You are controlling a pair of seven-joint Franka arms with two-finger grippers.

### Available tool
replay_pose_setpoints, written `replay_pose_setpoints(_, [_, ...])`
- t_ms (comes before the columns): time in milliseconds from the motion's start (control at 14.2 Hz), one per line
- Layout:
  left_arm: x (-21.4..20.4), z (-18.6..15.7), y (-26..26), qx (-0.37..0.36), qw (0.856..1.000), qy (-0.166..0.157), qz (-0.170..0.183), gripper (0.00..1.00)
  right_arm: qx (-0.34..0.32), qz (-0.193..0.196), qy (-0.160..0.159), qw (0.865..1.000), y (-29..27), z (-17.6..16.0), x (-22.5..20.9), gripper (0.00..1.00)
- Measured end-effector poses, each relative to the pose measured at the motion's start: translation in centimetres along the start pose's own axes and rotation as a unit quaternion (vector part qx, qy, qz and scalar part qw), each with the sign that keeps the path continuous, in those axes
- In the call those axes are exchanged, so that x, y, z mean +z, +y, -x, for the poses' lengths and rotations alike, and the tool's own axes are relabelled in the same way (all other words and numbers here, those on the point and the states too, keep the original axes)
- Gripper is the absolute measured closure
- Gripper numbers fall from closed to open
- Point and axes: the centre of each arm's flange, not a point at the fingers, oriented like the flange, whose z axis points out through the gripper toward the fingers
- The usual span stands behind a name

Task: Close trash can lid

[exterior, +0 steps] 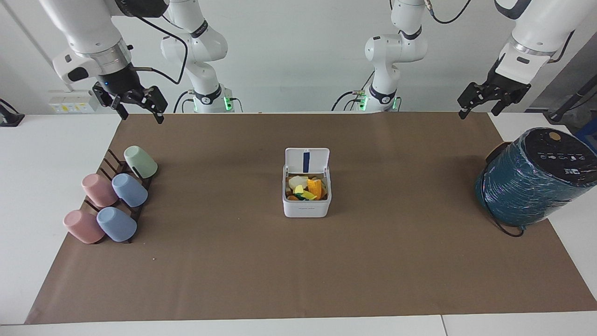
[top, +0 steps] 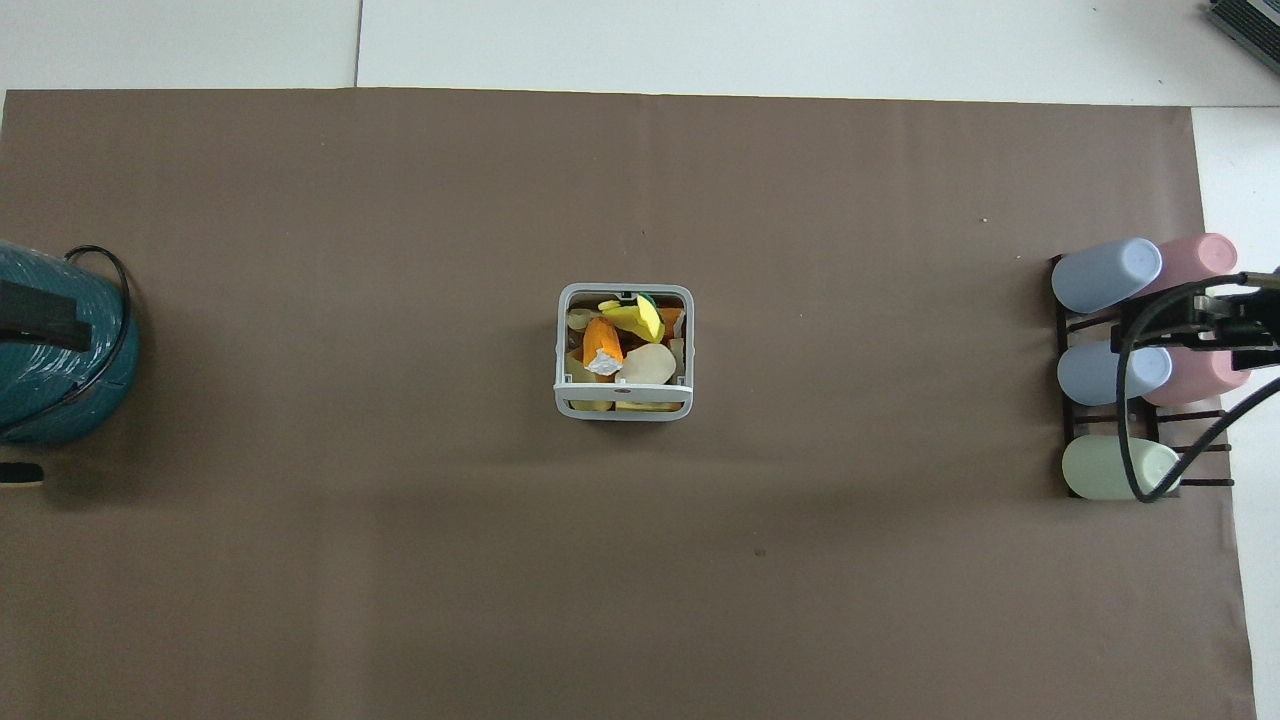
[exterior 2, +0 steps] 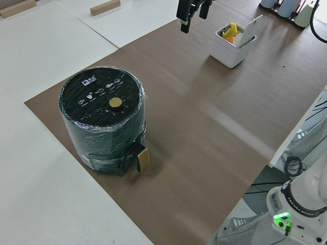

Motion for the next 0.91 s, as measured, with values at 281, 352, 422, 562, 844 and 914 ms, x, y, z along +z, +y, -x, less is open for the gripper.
replay_pose_setpoints(281, [0.1, 0.0, 0.3, 0.003, 1.0, -0.001, 0.0, 0.0, 0.0, 0.0, 0.0, 1.0, 0.0, 0.0, 0.0, 0.0])
replay_pose_setpoints(352, [0.1, 0.0, 0.3, 0.003, 1.0, -0.001, 0.0, 0.0, 0.0, 0.0, 0.0, 1.0, 0.0, 0.0, 0.0, 0.0])
replay_pose_setpoints(422, [0.1, 0.0, 0.3, 0.003, 1.0, -0.001, 0.0, 0.0, 0.0, 0.0, 0.0, 1.0, 0.0, 0.0, 0.0, 0.0])
replay_pose_setpoints(562, [0.1, 0.0, 0.3, 0.003, 1.0, 0.0, -0.001, 0.0, 0.0, 0.0, 0.0, 1.0, 0.0, 0.0, 0.0, 0.0])
replay_pose_setpoints(844, [0.0, 0.0, 1.1, 0.01, 1.0, 0.0, -0.001, 0.0, 0.0, 0.0, 0.0, 1.0, 0.0, 0.0, 0.0, 0.0])
replay_pose_setpoints(914, [0.0, 0.1, 1.4, 0.013, 1.0, -0.001, -0.001, 0.0, 0.0, 0.0, 0.0, 1.0, 0.0, 0.0, 0.0, 0.0])
